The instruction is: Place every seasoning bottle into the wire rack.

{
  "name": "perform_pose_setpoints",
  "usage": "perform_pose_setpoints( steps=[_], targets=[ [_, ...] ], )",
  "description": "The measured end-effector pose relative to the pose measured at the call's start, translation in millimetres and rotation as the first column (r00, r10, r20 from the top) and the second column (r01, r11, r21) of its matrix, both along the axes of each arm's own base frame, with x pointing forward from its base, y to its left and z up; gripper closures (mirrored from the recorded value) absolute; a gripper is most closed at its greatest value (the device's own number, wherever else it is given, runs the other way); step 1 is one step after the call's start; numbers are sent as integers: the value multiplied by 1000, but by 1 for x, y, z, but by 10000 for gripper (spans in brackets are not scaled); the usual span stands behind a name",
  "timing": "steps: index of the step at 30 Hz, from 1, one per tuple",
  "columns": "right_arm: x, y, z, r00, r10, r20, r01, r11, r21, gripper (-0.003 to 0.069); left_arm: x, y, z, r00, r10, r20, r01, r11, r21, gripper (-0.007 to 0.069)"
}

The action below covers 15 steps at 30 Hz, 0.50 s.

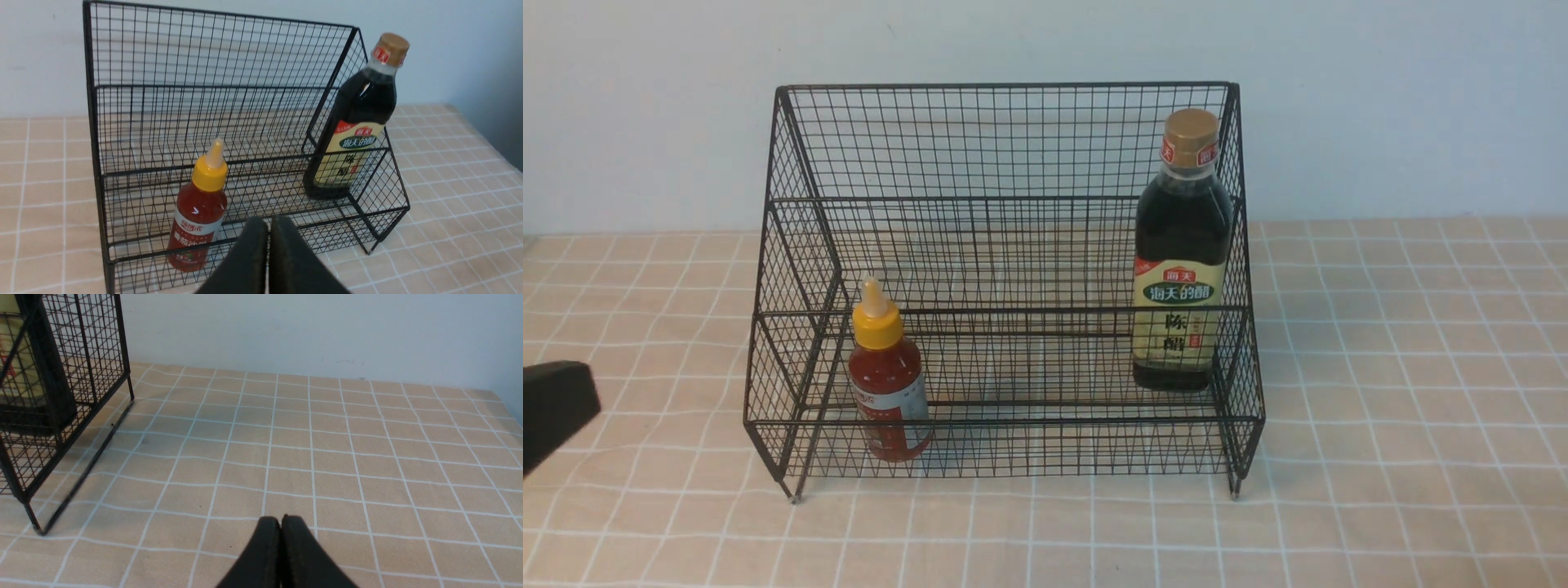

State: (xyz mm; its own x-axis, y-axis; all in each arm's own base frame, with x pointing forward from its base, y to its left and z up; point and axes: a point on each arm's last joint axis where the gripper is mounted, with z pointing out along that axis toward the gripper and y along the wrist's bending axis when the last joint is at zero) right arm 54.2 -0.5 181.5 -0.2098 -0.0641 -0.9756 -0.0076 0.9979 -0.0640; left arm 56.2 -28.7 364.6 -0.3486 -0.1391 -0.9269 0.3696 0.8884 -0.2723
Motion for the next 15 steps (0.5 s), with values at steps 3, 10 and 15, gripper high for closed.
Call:
perform_pose_setpoints(
  steps=[3, 10, 15],
  targets=[
    [0, 0, 0, 1000, 0, 0, 0, 1000, 0, 668, -4, 3, 2, 1000, 5, 28, -5, 1000, 0, 632],
    [0, 0, 0, 1000, 0, 0, 0, 1000, 0, 668, -6, 7, 2, 997, 16, 78, -20, 998, 54, 632],
    [0, 0, 0, 1000, 0, 0, 0, 1000, 0, 668, -5, 7, -13, 982, -4, 188, -26, 988, 155, 632]
  ],
)
